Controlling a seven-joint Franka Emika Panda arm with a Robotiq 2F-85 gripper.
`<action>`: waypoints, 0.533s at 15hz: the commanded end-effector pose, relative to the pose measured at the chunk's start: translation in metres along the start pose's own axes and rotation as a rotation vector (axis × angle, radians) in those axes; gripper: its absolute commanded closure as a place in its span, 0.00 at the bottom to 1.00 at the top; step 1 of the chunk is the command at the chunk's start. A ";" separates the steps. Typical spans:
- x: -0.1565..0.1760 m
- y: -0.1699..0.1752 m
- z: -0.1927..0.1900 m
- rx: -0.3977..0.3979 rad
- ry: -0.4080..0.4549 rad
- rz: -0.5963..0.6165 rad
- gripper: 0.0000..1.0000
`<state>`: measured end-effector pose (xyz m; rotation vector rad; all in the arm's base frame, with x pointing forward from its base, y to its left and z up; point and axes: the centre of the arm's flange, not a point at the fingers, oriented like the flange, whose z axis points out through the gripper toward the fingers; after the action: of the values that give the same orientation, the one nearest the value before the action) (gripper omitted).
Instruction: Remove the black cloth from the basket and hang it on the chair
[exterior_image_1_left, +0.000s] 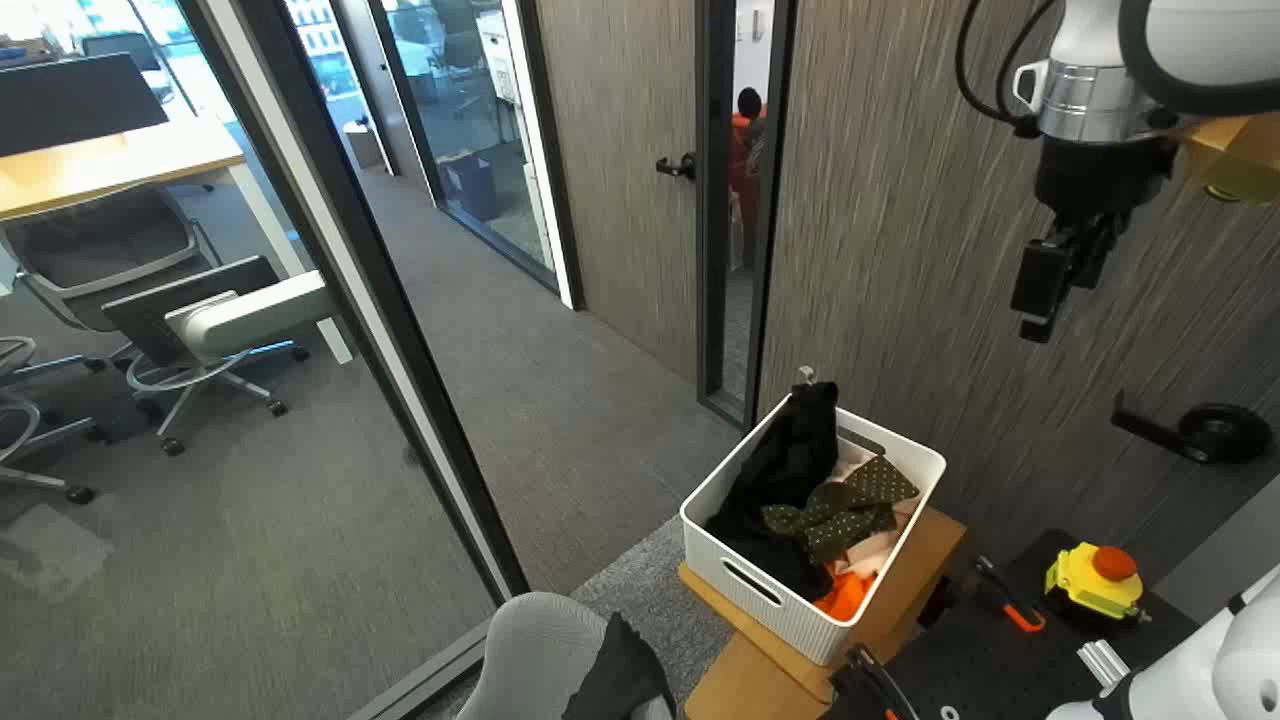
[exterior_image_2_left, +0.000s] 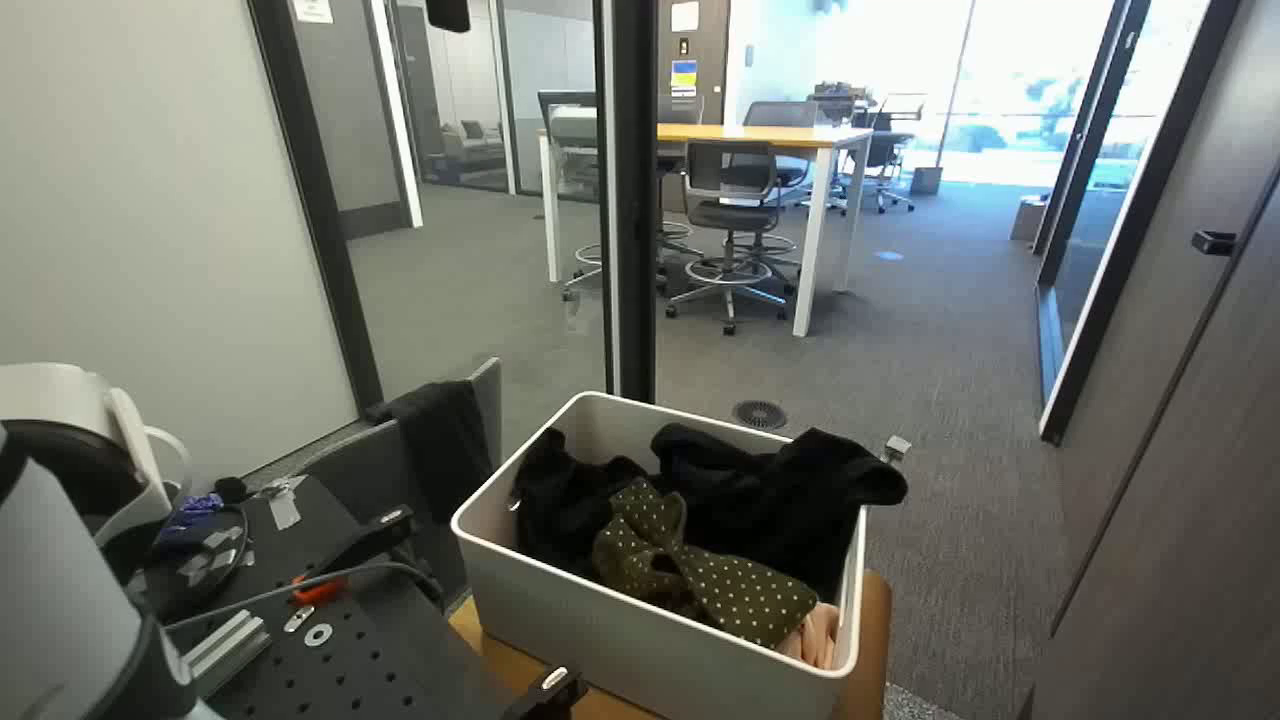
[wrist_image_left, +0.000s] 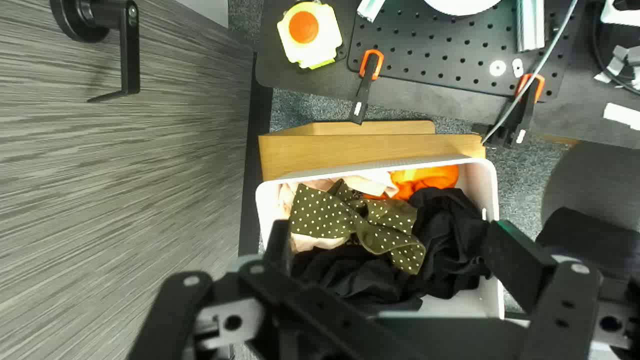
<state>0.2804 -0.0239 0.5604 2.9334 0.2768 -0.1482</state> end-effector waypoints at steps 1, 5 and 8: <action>0.000 0.000 -0.002 -0.001 0.005 0.001 0.00; -0.002 0.001 -0.006 -0.003 0.016 0.003 0.00; 0.004 0.002 -0.002 -0.006 0.032 -0.014 0.00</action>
<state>0.2796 -0.0241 0.5662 2.9341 0.2743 -0.1273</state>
